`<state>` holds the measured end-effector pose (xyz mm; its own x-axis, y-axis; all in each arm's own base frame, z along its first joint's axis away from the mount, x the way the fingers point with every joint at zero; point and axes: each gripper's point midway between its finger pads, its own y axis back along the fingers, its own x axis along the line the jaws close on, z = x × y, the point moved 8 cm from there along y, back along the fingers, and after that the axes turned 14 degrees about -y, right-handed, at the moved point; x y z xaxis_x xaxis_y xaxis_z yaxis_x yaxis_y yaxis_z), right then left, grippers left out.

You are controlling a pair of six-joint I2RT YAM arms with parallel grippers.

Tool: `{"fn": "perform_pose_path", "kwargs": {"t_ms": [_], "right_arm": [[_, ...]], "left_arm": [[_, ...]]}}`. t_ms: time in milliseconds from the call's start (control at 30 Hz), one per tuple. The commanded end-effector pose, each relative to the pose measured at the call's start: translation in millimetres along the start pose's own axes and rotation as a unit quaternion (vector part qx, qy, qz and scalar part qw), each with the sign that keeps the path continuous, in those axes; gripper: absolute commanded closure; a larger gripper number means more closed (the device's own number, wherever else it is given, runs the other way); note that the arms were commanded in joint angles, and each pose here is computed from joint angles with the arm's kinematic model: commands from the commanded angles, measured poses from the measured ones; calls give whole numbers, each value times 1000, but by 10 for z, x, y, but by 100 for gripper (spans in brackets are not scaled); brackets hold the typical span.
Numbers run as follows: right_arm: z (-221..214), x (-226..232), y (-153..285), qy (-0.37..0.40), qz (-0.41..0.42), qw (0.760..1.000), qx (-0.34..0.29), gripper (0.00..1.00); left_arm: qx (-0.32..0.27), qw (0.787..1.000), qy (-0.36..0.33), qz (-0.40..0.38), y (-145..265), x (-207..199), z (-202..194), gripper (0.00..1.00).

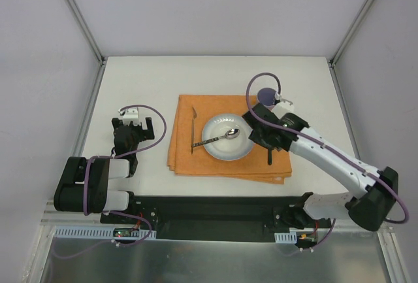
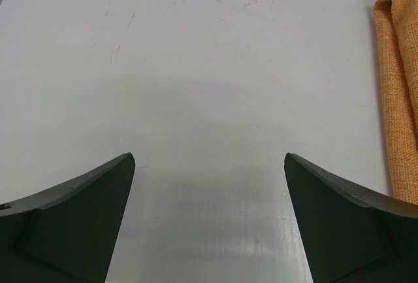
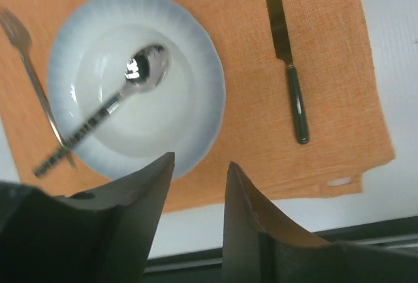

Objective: Set the dinner table for one person
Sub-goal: Pick up the spoon from the napkin.

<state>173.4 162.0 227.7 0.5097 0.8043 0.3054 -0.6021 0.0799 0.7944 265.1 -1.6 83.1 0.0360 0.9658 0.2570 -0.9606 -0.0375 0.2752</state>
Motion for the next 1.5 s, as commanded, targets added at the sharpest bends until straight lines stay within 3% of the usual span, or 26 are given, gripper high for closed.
{"fn": "perform_pose_path", "kwargs": {"t_ms": [0, 67, 133, 167, 467, 1467], "right_arm": [[139, 377, 35, -196, -63, 975, -87, 57], [29, 489, -124, -192, -117, 969, -99, 55], [24, 743, -76, -233, -120, 960, -100, 54], [-105, 785, -215, -211, -159, 959, -99, 53], [-465, 1401, -585, -248, -156, 954, -66, 54], [-963, 1551, -922, -211, -143, 962, -95, 48]], "left_arm": [[-39, 999, 10, 1, -33, 27, 164, 1], [-39, 999, 10, 2, -33, 28, 164, 1], [-40, 999, 11, 1, -32, 28, 168, 0], [-39, 999, 11, 2, -33, 29, 166, 1], [-39, 999, 10, 1, -33, 27, 164, 1], [-40, 999, 11, 1, -32, 28, 167, 1]]}}
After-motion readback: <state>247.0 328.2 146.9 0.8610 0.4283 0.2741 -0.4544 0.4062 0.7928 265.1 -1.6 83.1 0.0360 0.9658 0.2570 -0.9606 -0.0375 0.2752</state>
